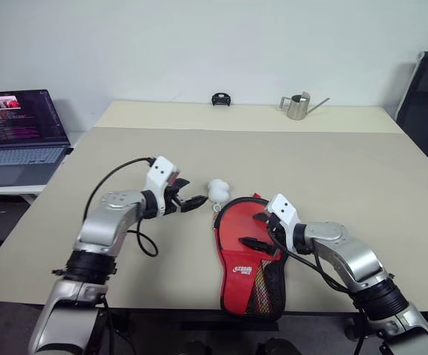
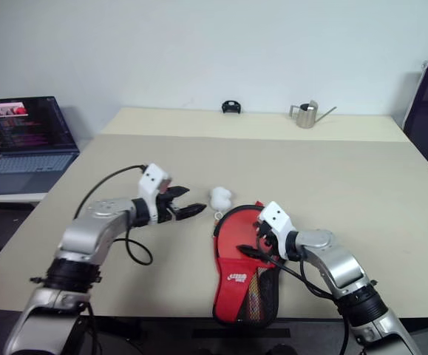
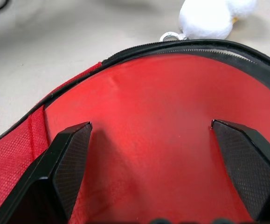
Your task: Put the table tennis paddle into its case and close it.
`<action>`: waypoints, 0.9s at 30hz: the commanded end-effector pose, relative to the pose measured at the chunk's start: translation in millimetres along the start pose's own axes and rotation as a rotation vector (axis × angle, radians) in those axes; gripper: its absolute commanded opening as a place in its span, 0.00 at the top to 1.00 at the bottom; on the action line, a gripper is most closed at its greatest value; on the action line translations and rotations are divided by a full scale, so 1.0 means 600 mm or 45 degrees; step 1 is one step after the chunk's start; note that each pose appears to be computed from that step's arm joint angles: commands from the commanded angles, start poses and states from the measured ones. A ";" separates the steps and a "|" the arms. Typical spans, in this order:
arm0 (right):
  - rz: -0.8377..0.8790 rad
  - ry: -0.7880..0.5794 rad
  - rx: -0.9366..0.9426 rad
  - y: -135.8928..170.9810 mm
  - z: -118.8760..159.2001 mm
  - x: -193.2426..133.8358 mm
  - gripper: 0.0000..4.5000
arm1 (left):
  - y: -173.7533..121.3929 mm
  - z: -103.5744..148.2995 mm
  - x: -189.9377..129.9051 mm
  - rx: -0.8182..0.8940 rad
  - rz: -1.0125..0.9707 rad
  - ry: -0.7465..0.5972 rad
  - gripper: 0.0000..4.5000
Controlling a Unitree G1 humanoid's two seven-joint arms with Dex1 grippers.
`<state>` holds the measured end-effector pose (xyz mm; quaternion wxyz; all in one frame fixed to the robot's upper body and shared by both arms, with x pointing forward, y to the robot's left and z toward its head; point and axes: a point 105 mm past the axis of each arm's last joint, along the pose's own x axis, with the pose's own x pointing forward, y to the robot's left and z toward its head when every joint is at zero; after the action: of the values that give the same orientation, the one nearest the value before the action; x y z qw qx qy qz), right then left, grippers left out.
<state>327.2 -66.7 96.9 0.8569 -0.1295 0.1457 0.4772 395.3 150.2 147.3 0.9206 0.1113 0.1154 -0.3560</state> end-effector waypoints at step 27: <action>-0.026 -0.048 0.043 0.017 0.006 0.006 0.00 | -0.035 -0.038 0.118 -0.081 -0.203 0.151 0.29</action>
<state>323.4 -56.6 96.7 0.8656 -0.1125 0.1390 0.4677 434.2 100.4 107.3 0.8924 0.0958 0.1852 -0.4001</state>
